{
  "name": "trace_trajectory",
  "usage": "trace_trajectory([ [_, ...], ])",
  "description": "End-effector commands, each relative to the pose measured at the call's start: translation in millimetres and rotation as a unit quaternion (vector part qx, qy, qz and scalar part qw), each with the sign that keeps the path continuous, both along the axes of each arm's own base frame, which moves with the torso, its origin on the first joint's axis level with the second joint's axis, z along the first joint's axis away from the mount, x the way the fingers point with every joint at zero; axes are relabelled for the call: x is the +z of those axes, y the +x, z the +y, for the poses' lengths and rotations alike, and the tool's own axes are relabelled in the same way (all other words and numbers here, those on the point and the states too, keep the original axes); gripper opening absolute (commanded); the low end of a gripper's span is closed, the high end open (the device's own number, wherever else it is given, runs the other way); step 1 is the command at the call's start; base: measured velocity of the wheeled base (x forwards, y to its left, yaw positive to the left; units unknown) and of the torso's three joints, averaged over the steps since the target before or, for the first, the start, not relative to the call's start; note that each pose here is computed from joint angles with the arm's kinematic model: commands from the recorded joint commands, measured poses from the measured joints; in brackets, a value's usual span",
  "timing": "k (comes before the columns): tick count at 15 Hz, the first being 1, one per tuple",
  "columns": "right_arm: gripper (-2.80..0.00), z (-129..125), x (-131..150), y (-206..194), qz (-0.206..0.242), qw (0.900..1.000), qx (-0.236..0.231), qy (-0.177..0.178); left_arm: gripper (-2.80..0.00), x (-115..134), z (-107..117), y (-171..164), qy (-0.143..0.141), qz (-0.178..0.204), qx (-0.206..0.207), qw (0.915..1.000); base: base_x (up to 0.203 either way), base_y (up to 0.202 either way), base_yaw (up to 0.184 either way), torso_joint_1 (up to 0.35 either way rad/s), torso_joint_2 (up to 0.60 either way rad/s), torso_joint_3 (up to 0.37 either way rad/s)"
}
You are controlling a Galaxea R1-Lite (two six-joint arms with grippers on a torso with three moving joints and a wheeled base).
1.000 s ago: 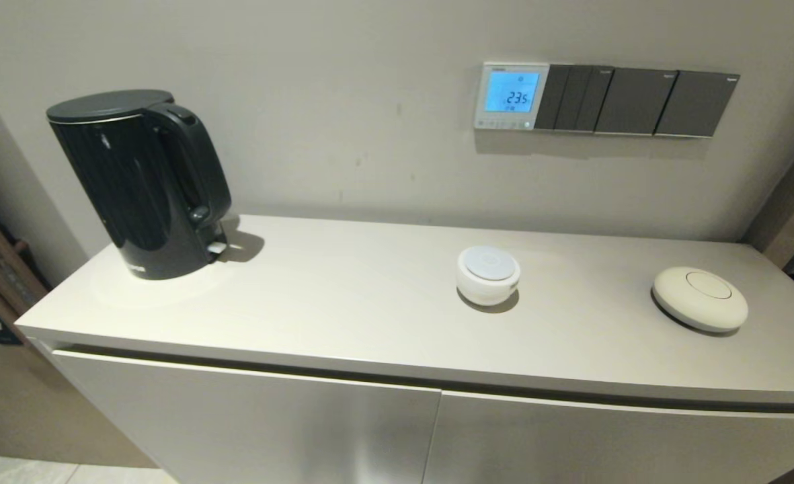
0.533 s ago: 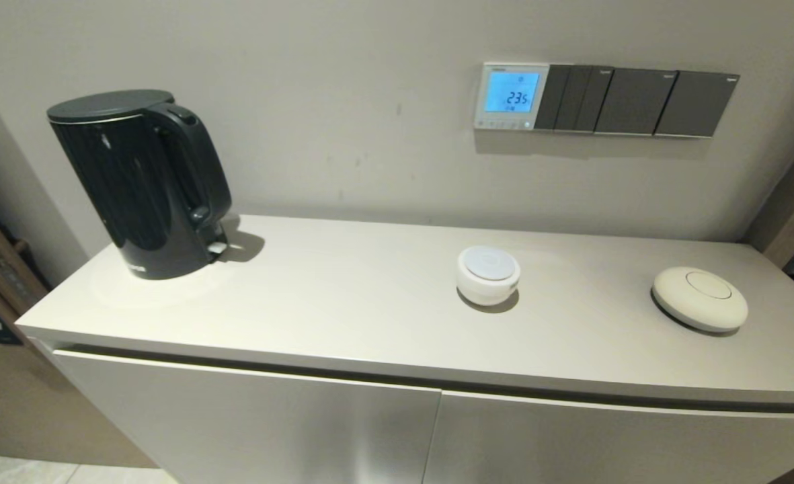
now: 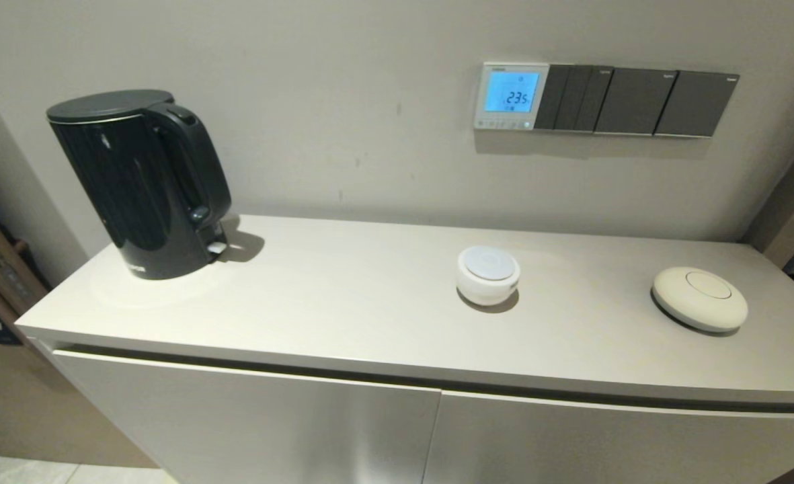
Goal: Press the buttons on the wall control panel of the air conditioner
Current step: Turn off the central air conditioner
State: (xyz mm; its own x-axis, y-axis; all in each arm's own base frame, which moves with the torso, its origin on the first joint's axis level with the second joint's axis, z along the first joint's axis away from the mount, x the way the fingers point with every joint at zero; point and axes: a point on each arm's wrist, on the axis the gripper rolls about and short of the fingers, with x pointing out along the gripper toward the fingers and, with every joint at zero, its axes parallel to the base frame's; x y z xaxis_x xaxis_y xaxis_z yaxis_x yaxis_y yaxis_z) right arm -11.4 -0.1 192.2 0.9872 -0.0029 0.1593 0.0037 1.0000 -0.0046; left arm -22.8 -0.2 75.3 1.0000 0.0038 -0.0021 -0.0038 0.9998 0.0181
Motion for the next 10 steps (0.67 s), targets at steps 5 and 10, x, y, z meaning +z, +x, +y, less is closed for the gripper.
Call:
trace_trajectory([
  [5,-2.8,3,50,109,0.049,0.999,0.012,0.01,-2.8,0,0,0,0.0,0.0,0.0,1.0,0.0,0.0,0.0,0.0,0.0,0.0],
  [10,-2.8,54,93,172,0.033,0.998,0.035,0.049,-2.8,0,0,0,0.0,0.0,0.0,1.0,0.0,0.0,0.0,0.0,0.0,0.0],
])
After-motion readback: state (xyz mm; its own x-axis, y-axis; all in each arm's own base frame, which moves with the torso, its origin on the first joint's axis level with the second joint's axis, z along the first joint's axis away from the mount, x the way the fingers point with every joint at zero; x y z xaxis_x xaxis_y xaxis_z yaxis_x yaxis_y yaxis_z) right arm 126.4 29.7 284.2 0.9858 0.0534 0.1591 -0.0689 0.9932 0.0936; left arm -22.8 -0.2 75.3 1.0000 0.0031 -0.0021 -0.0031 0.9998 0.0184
